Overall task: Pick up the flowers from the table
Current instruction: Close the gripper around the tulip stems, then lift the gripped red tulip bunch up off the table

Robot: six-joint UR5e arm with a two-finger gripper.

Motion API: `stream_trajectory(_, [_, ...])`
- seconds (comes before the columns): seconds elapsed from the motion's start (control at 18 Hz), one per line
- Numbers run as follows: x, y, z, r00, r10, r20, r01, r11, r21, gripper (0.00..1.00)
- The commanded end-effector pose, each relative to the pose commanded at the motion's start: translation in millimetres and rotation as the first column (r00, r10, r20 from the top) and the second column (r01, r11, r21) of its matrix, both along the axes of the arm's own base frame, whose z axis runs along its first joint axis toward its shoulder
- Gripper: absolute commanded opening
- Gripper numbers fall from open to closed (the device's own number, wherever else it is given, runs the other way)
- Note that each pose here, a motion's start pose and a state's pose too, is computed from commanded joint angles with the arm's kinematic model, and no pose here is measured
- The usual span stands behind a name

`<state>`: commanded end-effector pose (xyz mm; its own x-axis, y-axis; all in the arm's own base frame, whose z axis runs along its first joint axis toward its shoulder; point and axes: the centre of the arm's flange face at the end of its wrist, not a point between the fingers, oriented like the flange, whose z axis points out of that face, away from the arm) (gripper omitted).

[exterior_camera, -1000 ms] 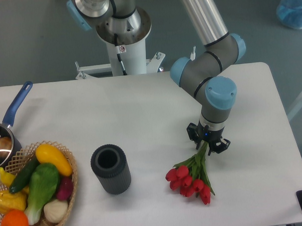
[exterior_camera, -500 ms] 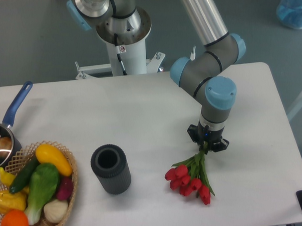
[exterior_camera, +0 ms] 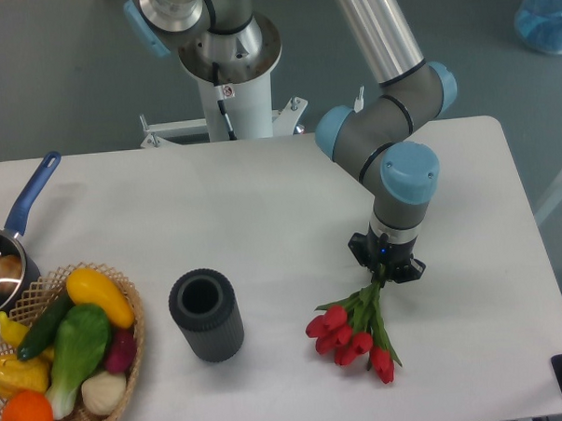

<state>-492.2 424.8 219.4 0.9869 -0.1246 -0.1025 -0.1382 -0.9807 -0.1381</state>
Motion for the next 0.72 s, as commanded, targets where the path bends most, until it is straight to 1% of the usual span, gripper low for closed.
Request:
stream_trajectory(0.06, [-3, 1, 21, 0.999, 0.019, -0.028, -0.019, 1.000, 0.022, 0.14])
stream_trajectory(0.17, [-8, 3, 40, 0.998, 0.033, -0.053, -0.030, 0.998, 0.046, 0.14])
stream_trajectory(0.22, [-9, 5, 45, 0.998, 0.045, -0.054, -0.042, 0.997, 0.060, 0.14])
stream_trajectory(0.33, [-11, 7, 69, 0.995, 0.071, -0.074, -0.063, 0.993, 0.103, 0.14])
stream_trajectory(0.39, [-12, 8, 85, 0.993, 0.079, -0.085, -0.067, 0.989, 0.135, 0.14])
stream_trajectory(0.44, [-13, 10, 105, 0.992, 0.098, -0.085, -0.080, 0.978, 0.191, 0.14])
stream_trajectory(0.56, [-15, 15, 125, 0.991, 0.105, -0.082, -0.081, 0.965, 0.251, 0.14])
stream_trajectory(0.72, [-18, 20, 147, 0.989, 0.116, -0.089, -0.084, 0.949, 0.304, 0.14])
